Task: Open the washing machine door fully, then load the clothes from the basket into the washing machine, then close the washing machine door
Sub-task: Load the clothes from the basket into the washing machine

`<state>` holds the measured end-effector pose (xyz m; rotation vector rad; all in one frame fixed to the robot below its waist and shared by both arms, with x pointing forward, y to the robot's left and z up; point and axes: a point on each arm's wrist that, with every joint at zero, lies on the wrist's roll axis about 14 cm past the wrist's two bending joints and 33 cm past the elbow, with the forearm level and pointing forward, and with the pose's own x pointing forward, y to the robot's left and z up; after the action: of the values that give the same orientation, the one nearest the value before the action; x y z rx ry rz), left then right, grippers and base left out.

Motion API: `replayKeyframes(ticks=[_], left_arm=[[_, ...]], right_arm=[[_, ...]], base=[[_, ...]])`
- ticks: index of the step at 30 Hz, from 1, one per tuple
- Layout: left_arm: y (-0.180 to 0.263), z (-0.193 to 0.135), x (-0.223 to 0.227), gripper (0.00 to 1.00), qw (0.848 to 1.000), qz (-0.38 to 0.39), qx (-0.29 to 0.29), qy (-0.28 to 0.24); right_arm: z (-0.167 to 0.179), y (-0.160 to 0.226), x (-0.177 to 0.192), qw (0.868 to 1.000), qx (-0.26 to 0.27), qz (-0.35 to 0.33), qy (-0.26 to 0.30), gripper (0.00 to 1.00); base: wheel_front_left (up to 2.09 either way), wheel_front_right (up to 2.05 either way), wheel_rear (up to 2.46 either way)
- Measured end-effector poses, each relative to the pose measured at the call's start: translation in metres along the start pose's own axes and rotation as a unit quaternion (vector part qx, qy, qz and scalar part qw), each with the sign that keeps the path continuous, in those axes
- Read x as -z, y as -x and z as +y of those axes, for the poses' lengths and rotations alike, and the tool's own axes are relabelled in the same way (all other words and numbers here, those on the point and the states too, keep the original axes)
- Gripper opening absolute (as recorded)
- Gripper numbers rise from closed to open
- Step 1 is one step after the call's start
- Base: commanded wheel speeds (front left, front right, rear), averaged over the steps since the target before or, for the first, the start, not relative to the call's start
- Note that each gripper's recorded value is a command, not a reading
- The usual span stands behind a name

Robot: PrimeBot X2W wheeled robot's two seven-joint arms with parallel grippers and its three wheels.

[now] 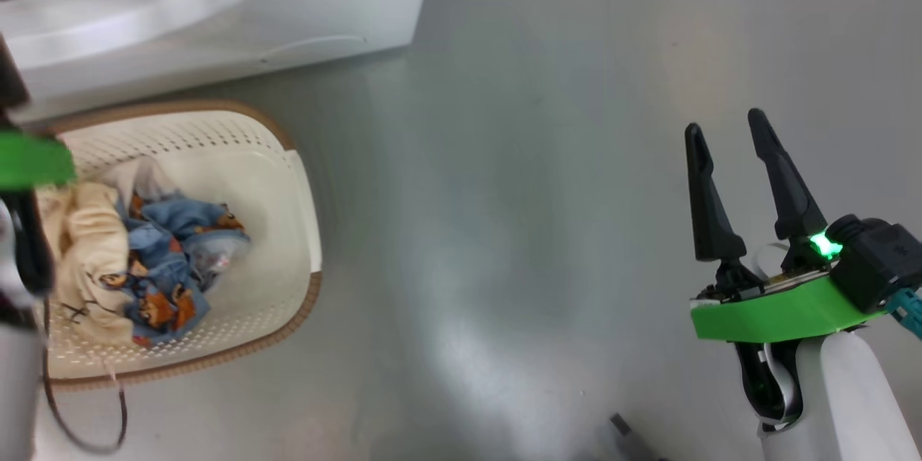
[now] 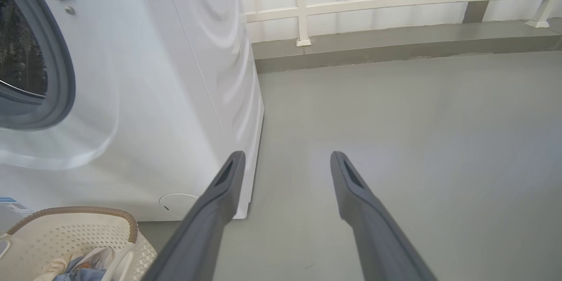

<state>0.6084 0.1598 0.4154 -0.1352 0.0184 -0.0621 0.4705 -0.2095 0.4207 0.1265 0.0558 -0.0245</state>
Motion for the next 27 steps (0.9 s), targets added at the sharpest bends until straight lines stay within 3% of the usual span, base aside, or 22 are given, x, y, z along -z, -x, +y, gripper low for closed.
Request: replayKeyframes(ticks=[27], left_arm=[[0.210, 0.012, -0.044, 1.00, 0.997, 0.022, -0.078, 0.009]], right_arm=[[0.040, 0.062, -0.043, 0.998, -0.053, -0.025, 0.023, 1.00]], base=[[0.00, 0.00, 0.00]])
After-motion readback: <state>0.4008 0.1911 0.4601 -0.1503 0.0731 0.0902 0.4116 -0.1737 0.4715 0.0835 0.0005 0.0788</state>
